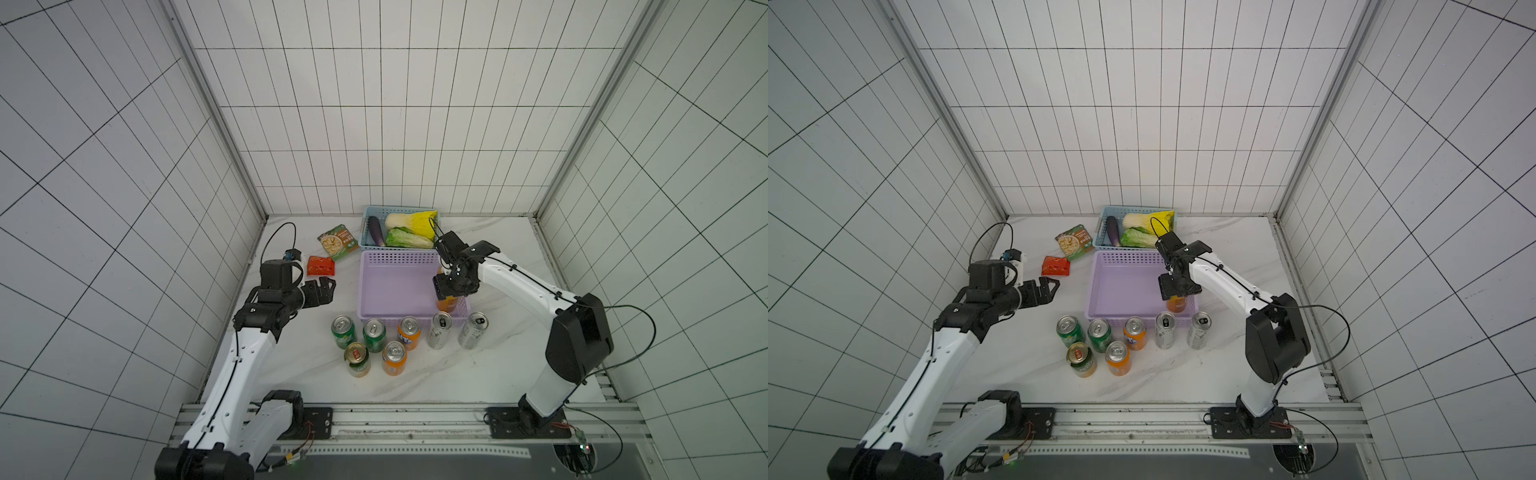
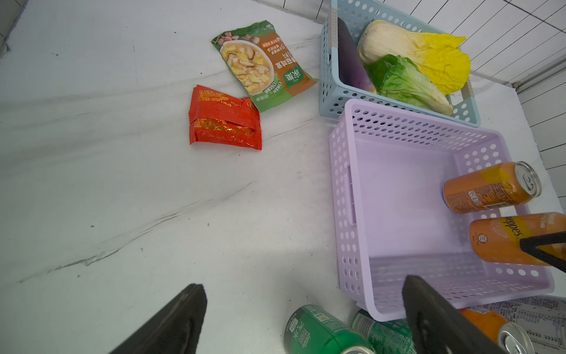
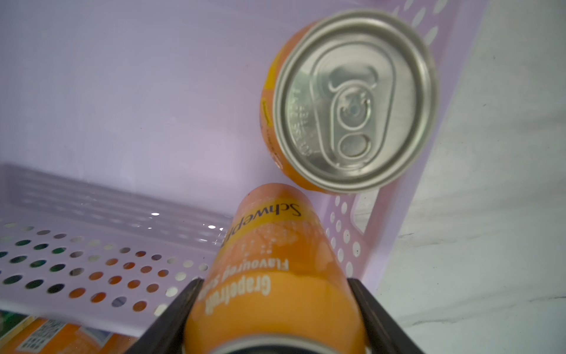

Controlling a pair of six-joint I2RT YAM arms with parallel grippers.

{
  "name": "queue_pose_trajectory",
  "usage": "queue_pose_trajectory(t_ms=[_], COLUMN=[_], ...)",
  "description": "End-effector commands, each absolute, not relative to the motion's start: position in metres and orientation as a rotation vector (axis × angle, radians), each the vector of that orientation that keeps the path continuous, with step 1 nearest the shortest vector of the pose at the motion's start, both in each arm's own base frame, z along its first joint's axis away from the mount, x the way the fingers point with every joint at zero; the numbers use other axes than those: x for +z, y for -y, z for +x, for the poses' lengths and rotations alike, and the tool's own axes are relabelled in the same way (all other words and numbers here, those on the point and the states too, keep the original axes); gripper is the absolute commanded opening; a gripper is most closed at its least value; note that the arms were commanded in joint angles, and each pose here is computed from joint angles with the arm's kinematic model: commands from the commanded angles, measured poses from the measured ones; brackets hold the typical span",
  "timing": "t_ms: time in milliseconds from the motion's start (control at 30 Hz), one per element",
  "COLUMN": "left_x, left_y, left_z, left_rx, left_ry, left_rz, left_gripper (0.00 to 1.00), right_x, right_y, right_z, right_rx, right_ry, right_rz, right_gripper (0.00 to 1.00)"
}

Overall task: Take out the drinks from the basket
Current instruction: Pick up the drink from the basket.

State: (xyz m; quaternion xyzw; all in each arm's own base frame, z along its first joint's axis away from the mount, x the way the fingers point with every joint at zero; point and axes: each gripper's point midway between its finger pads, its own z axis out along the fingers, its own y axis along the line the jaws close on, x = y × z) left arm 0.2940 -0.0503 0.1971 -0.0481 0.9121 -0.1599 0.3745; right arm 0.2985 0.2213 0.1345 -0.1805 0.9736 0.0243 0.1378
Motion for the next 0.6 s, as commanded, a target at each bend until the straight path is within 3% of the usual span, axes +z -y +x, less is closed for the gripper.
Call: queue_pose_trajectory(t_ms=[0, 567], left_x=[0.196, 0.196], left_y=[0.051, 0.049], left_z=[0.296, 0.295], left_rx=[-0.416, -0.398], left_ry=[-2.331, -2.335], left_rz=[-0.106, -0.103], left_gripper=[0.98, 0.98], right_x=[0.184, 0.273], right_y=[-0.227, -0.260], right_z=[0.298, 0.241], right_rx=[0.106, 0.257], right_ry=[-2.711, -2.538], right_rz=[-0.520, -0.732], right_gripper=[0.62, 0.62])
